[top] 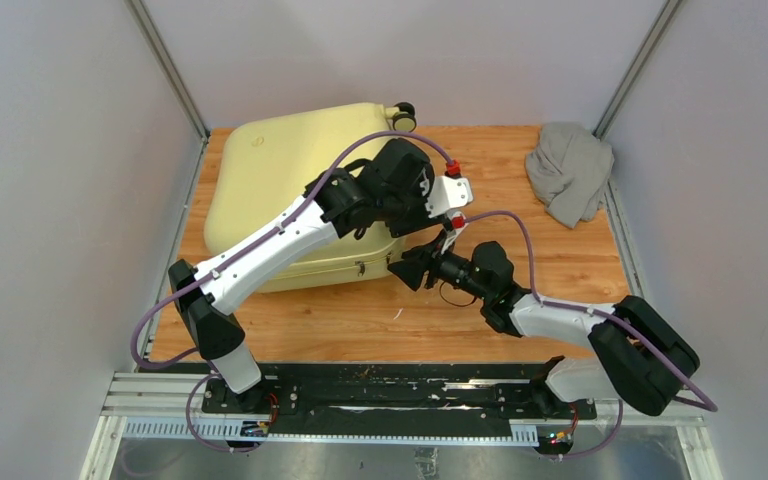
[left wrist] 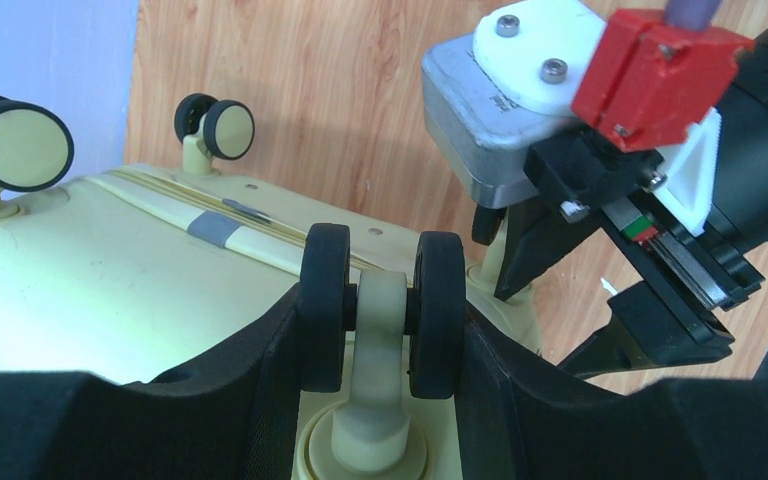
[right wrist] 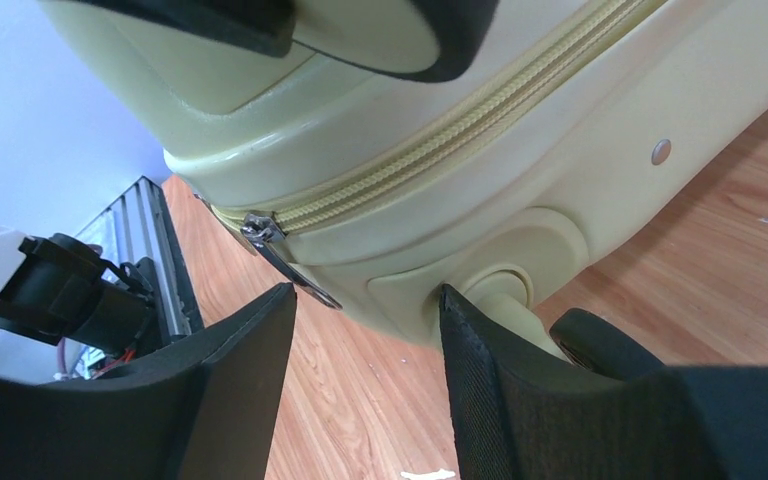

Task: Pack the luggage
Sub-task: Zip the luggage at the center of the board.

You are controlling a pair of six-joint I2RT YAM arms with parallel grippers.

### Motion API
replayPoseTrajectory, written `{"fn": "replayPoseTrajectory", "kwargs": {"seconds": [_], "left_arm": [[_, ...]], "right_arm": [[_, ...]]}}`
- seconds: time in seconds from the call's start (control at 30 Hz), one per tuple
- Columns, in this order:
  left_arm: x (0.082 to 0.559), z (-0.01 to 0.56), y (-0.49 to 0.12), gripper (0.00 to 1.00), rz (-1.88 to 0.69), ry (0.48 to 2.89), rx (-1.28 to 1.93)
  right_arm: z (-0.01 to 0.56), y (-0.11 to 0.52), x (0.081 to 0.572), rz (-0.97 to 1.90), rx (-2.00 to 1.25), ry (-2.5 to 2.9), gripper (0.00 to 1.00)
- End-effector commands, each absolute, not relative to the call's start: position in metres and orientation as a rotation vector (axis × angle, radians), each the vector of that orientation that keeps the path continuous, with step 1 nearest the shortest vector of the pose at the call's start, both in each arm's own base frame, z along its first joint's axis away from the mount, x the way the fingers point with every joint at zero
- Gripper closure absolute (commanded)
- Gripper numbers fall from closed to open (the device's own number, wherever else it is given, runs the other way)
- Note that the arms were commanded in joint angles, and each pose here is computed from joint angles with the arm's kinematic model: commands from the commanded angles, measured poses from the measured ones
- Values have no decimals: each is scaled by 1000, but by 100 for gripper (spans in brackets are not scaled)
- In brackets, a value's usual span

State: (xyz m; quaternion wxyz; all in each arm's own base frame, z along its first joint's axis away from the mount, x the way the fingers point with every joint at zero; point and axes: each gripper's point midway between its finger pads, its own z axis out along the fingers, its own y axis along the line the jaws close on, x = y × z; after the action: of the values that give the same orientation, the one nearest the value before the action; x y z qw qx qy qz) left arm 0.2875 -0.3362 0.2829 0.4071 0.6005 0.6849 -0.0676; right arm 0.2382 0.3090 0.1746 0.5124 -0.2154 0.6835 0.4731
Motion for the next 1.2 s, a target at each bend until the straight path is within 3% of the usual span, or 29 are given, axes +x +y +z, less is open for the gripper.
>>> {"fn": "replayPoseTrajectory", "kwargs": {"seconds": [0.0, 0.33, 1.17], "left_arm": [[287, 444, -352, 100, -311, 1343, 1157], [289, 440, -354, 100, -300, 1346, 1165], [287, 446, -352, 100, -305, 1334, 1157]], "right_arm": [[216, 331, 227, 1316, -565, 1501, 42], [223, 334, 216, 1404, -554, 1487, 42], [206, 318, 210, 1296, -547, 1610, 41]]}}
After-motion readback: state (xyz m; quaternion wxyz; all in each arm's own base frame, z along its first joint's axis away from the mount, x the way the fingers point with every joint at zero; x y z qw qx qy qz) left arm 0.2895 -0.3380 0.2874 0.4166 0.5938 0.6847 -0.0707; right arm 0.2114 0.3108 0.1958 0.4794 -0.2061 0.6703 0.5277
